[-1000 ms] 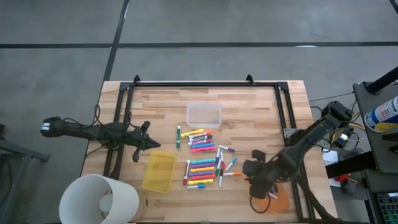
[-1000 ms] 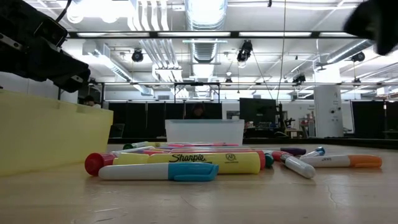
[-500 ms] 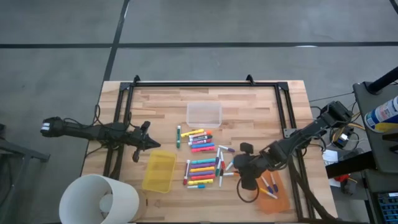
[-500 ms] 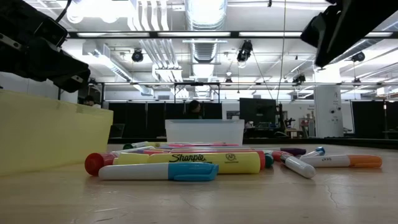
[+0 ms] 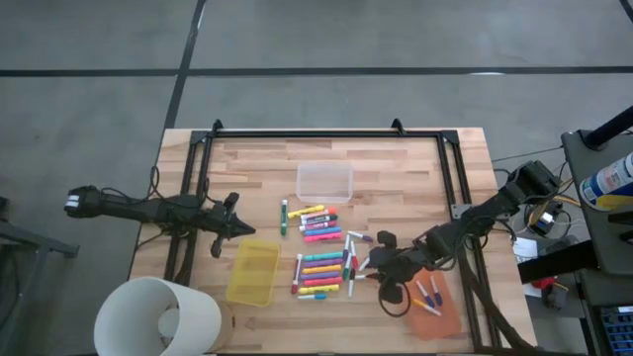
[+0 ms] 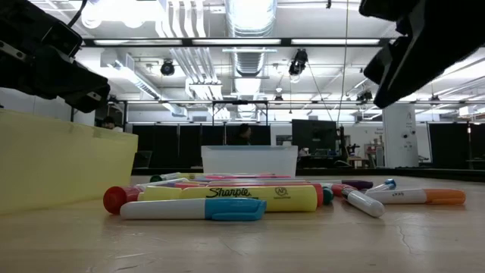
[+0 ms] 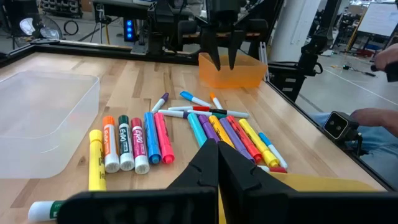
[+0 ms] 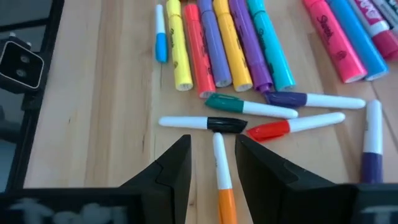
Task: Pick & Place Markers
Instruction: Put the small orange highlighter pen into the orange bin
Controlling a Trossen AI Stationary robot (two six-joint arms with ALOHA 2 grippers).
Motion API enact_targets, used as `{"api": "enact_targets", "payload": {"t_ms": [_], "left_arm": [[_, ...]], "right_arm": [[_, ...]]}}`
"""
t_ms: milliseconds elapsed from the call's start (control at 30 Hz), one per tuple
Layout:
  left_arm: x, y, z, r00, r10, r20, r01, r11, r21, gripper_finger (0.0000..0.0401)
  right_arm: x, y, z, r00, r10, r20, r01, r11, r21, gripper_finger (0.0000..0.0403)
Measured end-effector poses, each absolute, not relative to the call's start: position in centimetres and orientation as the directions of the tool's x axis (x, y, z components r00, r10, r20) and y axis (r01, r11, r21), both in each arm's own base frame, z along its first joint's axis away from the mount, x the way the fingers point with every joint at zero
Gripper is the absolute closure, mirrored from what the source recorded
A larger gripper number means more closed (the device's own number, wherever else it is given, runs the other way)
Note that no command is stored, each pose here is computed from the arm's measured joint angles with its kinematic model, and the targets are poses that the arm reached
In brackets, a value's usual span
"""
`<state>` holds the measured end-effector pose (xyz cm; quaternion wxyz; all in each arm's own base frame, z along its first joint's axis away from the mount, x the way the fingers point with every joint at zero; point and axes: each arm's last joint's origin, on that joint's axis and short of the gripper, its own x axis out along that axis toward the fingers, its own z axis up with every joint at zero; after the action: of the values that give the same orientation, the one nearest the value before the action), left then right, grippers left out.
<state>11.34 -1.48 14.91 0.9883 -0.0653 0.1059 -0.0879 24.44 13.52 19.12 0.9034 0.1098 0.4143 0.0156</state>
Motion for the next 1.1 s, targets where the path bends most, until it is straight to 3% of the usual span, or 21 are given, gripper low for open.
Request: {"api": "enact_targets", "payload": {"t_ms": [667, 1100], "left_arm": [[11.3, -1.5, 14.8, 0.961, -0.188, -0.205, 0.159, 0.976, -0.148, 0.0401], [11.3, -1.5, 14.8, 0.960, -0.187, -0.210, 0.158, 0.976, -0.148, 0.0401]], "right_arm": [[26.6, 14.5, 13.3, 0.441, 0.108, -0.891, 0.100, 0.981, 0.168, 0.0288], [26.7, 14.4, 12.4, 0.409, 0.097, -0.907, 0.105, 0.983, 0.153, 0.0347]]}}
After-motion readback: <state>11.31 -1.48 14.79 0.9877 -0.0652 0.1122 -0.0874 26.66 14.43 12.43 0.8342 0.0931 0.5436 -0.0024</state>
